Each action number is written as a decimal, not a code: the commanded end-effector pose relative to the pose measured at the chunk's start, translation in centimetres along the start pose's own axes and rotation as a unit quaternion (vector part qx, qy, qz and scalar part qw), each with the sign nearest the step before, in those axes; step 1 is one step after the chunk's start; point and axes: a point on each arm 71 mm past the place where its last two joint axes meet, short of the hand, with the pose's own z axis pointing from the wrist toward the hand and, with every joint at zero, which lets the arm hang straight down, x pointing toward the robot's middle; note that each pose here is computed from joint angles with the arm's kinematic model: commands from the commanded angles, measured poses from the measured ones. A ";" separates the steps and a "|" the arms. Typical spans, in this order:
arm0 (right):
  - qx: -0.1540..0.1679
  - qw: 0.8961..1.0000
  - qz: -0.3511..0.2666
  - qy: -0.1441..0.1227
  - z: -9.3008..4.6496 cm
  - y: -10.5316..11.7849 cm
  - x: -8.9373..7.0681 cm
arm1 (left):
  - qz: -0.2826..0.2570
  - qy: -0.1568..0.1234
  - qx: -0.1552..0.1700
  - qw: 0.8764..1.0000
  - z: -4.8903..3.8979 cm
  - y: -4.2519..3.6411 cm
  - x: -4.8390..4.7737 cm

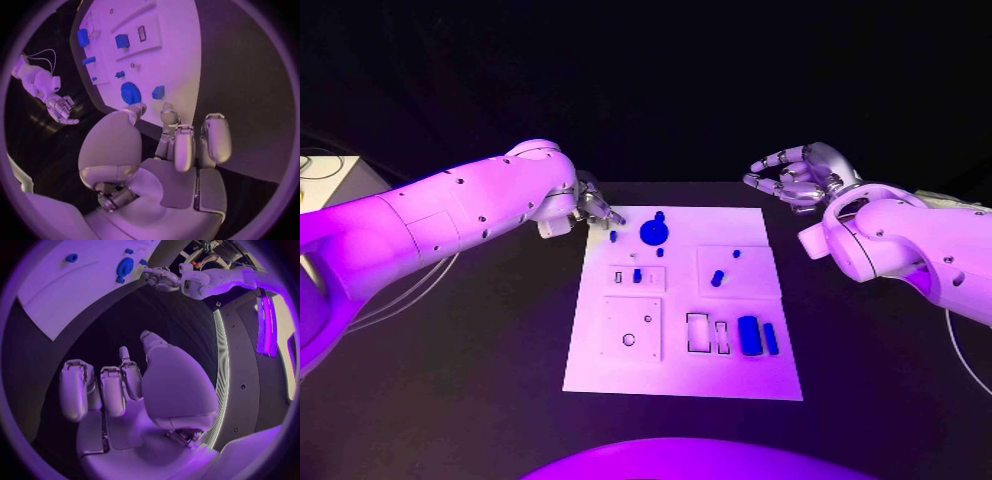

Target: Assemble the parts on the task board

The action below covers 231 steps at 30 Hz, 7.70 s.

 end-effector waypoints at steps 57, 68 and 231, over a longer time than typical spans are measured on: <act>-0.005 1.000 0.000 0.011 0.0 0.1 0.2 | 0.010 0.043 0.013 0.999 0.36 -0.30 1.01; -0.004 1.000 0.000 0.010 0.0 0.1 0.2 | -0.037 0.038 0.033 0.998 0.01 -0.13 0.94; 0.009 1.000 0.001 0.017 -0.3 -1.1 0.2 | 0.089 -0.018 0.082 0.992 -3.87 0.31 11.08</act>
